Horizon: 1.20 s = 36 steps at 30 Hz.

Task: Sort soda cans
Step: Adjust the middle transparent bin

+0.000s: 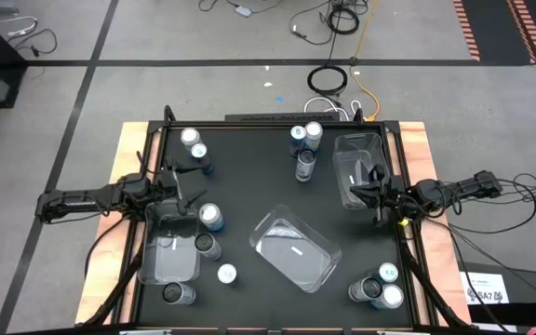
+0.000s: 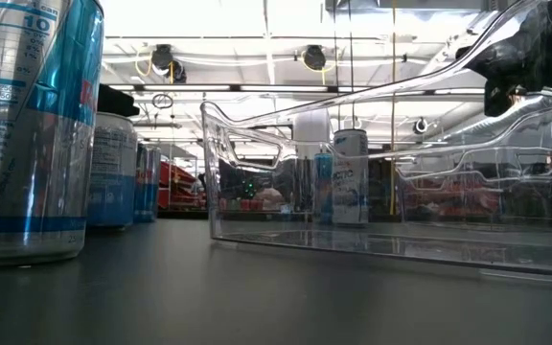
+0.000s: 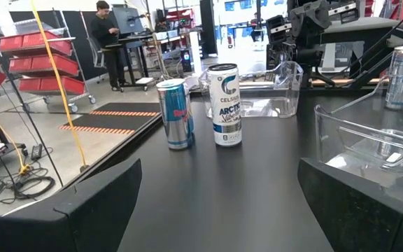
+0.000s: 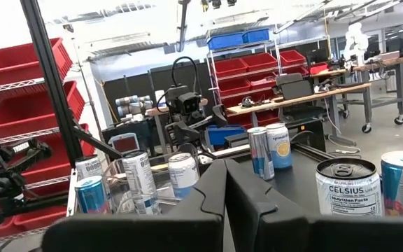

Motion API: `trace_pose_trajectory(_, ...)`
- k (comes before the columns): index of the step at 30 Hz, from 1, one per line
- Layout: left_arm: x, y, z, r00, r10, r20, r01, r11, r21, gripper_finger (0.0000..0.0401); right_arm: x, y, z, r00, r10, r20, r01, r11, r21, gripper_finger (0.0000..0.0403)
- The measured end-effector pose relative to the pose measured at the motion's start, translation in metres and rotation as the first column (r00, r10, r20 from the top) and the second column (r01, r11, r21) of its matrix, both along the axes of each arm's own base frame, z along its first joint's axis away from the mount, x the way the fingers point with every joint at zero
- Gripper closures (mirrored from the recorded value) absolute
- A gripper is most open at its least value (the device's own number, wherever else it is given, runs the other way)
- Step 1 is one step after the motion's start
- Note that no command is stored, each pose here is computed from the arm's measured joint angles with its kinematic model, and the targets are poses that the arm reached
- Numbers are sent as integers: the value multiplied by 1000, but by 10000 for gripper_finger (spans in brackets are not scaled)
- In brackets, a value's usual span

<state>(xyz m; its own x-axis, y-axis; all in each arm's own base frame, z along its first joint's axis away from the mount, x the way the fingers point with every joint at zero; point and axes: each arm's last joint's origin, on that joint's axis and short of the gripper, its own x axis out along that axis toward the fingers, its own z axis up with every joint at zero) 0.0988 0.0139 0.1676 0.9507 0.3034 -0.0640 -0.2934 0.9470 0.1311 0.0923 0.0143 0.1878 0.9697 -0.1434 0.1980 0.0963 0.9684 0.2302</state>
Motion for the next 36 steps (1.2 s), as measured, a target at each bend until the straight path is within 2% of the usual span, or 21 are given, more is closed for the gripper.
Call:
trace_pose_trajectory(8,0,0,0,1000,0,0,0,1000,0,10,-1,0,8,1000,11,15,-12,997,75,403)
trace_pose_trajectory(13,0,0,0,1000,0,0,0,1000,0,10,0,-2,21,994,-43,-103,53,994,97,403)
trace_pose_trajectory(17,0,0,0,1000,1,1,-1,1000,0,10,1,-4,34,953,-128,-276,167,979,121,403)
trace_pose_trajectory(23,0,0,0,1000,0,1,0,1000,0,10,9,-5,59,860,-255,-443,357,919,165,403)
trace_pose_trajectory(26,0,0,1,1000,0,2,0,1000,0,10,20,-4,73,832,-280,-479,408,894,186,403)
trace_pose_trajectory(31,0,0,1,1000,0,2,0,1000,0,10,42,-1,89,800,-307,-515,447,878,171,403)
trace_pose_trajectory(36,0,0,1,1000,0,2,0,1000,0,10,58,0,109,804,-313,-506,467,858,212,403)
